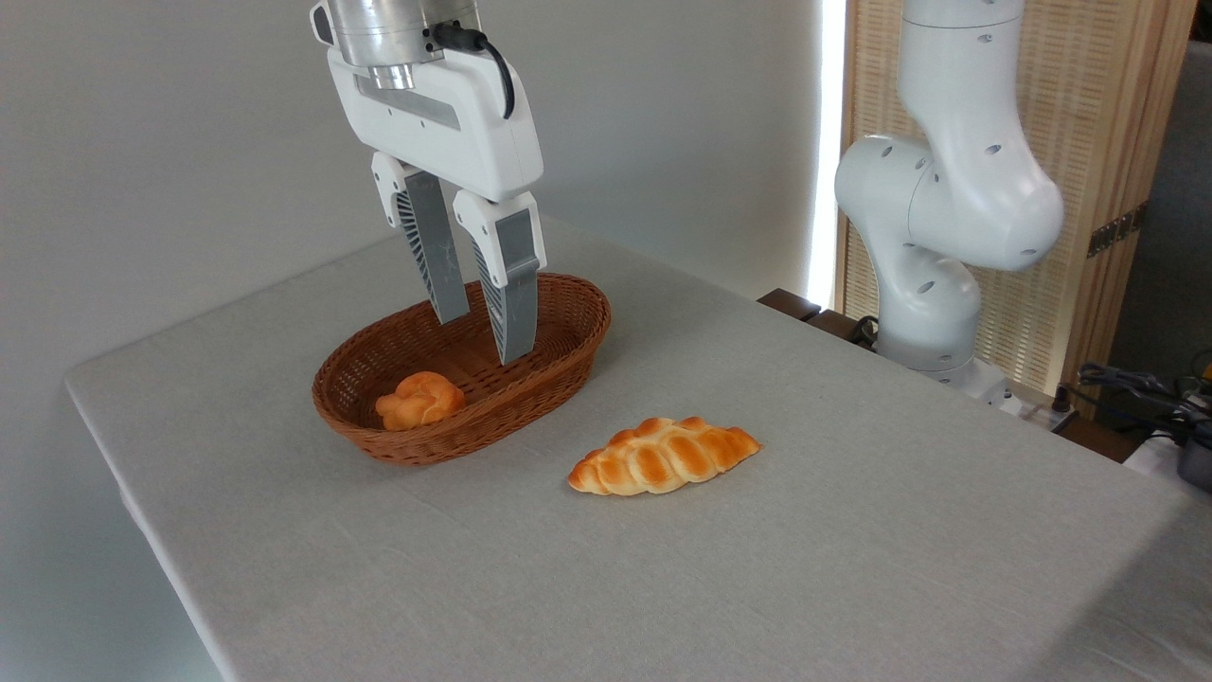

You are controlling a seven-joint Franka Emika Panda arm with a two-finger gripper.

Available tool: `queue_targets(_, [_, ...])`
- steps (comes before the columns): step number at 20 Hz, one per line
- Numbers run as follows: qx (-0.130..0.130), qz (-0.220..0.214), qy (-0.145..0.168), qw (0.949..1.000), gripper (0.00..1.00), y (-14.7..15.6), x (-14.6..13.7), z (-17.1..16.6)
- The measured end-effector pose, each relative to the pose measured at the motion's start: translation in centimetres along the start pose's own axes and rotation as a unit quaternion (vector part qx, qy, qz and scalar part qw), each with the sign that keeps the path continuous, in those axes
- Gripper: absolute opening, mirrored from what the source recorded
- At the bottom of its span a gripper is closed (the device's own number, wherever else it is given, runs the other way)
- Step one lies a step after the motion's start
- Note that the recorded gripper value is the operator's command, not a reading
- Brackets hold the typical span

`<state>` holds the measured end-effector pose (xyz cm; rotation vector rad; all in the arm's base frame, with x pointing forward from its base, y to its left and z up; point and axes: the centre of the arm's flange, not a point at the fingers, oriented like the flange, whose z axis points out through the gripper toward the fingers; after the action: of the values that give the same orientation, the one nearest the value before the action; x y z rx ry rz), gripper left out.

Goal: Put bread into the basket
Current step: 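Raise the open gripper from above the basket and move toward the braided roll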

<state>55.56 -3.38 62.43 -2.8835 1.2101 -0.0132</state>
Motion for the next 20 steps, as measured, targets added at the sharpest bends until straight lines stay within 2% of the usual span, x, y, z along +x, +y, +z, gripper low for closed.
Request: queue_targets(20, [0.002,-0.001,0.002,1.0,1.0,0.04,-0.2,-0.35])
